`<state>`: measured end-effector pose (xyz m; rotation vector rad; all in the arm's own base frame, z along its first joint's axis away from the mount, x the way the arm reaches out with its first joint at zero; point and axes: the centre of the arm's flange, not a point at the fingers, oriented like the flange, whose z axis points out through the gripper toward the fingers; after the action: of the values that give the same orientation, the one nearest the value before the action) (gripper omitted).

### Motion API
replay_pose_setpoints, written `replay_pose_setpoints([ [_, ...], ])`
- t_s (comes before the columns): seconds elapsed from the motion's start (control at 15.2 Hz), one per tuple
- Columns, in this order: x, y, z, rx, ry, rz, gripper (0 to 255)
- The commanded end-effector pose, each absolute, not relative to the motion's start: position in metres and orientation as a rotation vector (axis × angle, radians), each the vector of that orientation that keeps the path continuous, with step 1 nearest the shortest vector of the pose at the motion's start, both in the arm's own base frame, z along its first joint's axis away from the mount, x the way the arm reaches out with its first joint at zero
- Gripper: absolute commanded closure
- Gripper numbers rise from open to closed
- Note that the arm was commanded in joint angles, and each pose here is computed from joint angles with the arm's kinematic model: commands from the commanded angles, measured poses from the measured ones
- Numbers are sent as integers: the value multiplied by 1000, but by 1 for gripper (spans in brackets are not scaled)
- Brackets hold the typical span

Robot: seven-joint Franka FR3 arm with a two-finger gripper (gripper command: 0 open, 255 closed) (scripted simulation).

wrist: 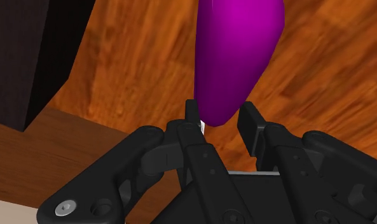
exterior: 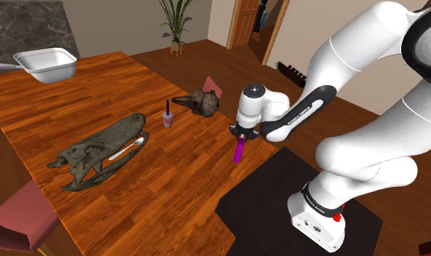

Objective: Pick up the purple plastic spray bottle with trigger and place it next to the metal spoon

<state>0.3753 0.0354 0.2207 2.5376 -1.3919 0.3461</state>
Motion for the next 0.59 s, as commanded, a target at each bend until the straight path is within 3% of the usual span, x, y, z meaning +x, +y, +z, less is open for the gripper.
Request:
replay_pose_setpoints([
  [0.0, 375, 35, 233, 2538, -1396, 346, 255],
  [0.53, 375, 35, 275, 2538, -1396, 346, 255],
])
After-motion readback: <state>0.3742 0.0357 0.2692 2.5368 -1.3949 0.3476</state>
